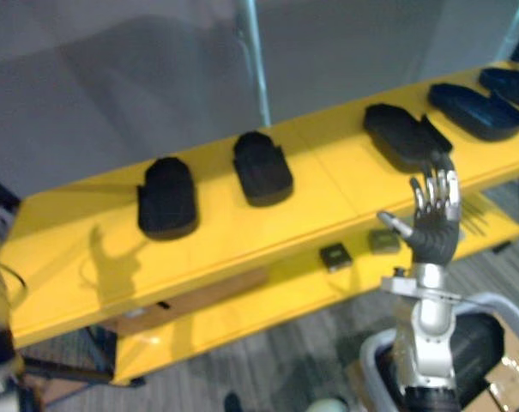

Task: Walk over and take plastic housings, then place them on the shelf

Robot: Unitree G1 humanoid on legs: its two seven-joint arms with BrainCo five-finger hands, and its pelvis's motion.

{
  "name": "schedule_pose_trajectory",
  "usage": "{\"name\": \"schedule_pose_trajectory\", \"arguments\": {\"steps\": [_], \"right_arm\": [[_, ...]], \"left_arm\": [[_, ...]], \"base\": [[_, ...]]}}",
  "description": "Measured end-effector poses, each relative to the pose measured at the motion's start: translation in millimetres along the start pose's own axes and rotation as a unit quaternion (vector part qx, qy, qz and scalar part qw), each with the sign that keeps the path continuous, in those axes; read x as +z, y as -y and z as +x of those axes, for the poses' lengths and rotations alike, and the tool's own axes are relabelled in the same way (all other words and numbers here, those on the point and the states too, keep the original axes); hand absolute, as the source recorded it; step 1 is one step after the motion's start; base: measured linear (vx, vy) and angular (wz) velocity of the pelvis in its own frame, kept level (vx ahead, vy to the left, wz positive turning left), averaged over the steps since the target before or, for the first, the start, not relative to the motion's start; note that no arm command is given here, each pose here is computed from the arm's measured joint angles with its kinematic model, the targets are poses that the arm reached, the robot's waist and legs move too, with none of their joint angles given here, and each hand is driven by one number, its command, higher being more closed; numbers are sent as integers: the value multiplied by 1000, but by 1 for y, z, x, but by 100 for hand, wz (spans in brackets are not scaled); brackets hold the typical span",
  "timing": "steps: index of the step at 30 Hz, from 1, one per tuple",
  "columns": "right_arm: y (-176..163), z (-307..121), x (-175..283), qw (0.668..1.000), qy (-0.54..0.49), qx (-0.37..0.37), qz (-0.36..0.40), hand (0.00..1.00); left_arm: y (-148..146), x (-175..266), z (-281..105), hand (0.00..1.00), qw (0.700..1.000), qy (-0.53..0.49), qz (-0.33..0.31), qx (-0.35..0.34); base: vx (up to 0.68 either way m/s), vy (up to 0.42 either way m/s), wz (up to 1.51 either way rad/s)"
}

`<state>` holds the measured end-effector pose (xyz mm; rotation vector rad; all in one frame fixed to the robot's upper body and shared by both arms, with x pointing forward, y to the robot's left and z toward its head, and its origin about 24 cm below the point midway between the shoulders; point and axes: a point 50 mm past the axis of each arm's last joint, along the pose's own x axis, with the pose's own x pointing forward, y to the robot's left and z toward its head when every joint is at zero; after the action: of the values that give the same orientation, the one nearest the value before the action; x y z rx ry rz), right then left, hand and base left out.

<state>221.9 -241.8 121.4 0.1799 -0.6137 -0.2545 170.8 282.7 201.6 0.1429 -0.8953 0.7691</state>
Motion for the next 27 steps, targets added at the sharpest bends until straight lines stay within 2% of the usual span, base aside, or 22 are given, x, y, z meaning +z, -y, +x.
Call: {"name": "schedule_pose_trajectory", "arguments": {"steps": [2,9,20,27], "right_arm": [[-1,-2,4,1000,13,-25,13,0],[-10,-16,1,998,6,-60,14,0],[-2,-27,-2,996,-11,-93,-7,0],[-1,-27,-1,995,-12,-101,-25,0]], "left_arm": [[-11,6,-25,0,1000,-15,-3,9],[-21,6,-60,0,997,-72,13,9],[-8,13,-62,0,997,-37,-68,17],[-2,14,-60,0,996,-33,-79,-20]], "base": [[-123,-21,42],[-41,12,20],[8,-4,6],[9,-3,0]]}}
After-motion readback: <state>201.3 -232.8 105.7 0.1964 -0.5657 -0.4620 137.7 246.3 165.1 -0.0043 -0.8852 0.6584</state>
